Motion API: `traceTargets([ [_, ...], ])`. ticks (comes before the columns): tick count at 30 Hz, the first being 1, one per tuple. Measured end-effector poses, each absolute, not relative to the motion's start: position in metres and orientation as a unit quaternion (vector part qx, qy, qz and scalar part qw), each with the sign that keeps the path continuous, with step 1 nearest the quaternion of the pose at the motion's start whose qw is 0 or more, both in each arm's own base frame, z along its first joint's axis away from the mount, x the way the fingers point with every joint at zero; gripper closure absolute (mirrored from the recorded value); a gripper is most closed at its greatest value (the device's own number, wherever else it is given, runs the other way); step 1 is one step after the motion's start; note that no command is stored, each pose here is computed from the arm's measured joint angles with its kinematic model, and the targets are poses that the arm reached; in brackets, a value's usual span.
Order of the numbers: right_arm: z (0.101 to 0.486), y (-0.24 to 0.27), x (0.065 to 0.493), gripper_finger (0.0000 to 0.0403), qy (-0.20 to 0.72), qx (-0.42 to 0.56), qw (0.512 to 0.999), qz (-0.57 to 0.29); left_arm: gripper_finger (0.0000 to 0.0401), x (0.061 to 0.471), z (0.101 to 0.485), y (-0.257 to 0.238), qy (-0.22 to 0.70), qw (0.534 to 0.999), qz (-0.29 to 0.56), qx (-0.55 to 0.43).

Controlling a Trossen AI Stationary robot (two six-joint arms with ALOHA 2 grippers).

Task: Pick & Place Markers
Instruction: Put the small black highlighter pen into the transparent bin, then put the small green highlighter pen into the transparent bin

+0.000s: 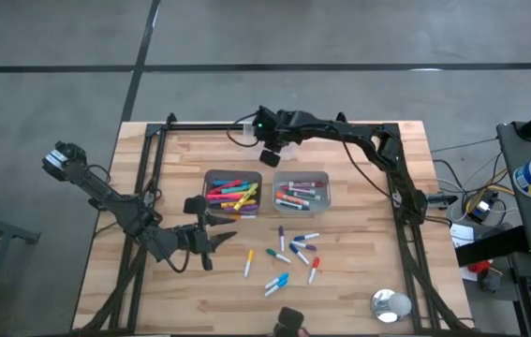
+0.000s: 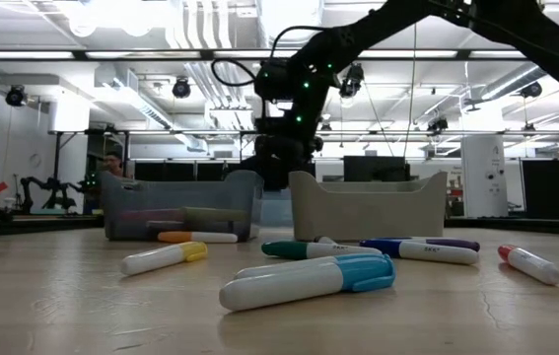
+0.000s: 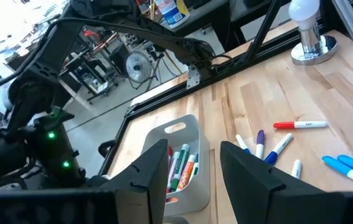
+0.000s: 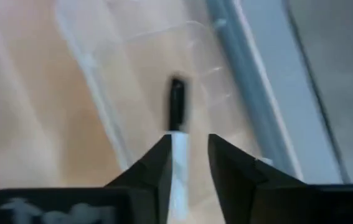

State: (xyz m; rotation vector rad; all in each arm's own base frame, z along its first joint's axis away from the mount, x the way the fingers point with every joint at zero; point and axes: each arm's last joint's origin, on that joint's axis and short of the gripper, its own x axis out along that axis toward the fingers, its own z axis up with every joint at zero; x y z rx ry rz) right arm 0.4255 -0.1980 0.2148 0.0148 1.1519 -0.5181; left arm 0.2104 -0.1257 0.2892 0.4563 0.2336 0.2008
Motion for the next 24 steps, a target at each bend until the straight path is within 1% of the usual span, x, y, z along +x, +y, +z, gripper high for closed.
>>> traceTargets([
  [3,0.216,-0.198,0.424,0.028,0.542,-0.002,0.8,-0.259,0.0261,0.21,0.289,-0.125,0.117,0.962,0.103,0.222],
  [5,0.219,-0.195,0.422,0.0266,0.552,0.002,0.793,-0.258,0.0273,0.21,0.288,-0.124,0.123,0.959,0.123,0.226],
  [7,0.223,-0.191,0.419,0.0259,0.562,0.016,0.784,-0.262,0.0301,0.207,0.284,-0.119,0.144,0.946,0.162,0.243],
  [9,0.227,-0.184,0.413,0.0256,0.583,0.031,0.77,-0.256,0.0342,0.202,0.281,-0.111,0.168,0.934,0.195,0.247],
  [11,0.229,-0.175,0.407,0.0257,0.607,0.046,0.751,-0.256,0.0382,0.196,0.28,-0.103,0.184,0.938,0.197,0.22],
  [12,0.228,-0.171,0.404,0.0259,0.622,0.052,0.739,-0.256,0.0391,0.192,0.279,-0.099,0.191,0.943,0.184,0.199],
  [15,0.228,-0.153,0.399,0.0267,0.658,0.059,0.708,-0.249,0.0393,0.181,0.269,-0.088,0.208,0.956,0.138,0.155],
  [17,0.23,-0.137,0.4,0.0274,0.67,0.053,0.699,-0.241,0.0396,0.171,0.266,-0.082,0.188,0.964,0.131,0.134],
  [21,0.239,-0.103,0.404,0.0286,0.67,0.035,0.708,-0.222,0.04,0.147,0.265,-0.067,0.134,0.977,0.126,0.104],
  [24,0.251,-0.076,0.406,0.0294,0.658,0.009,0.72,-0.222,0.0401,0.127,0.26,-0.056,0.107,0.985,0.096,0.091],
])
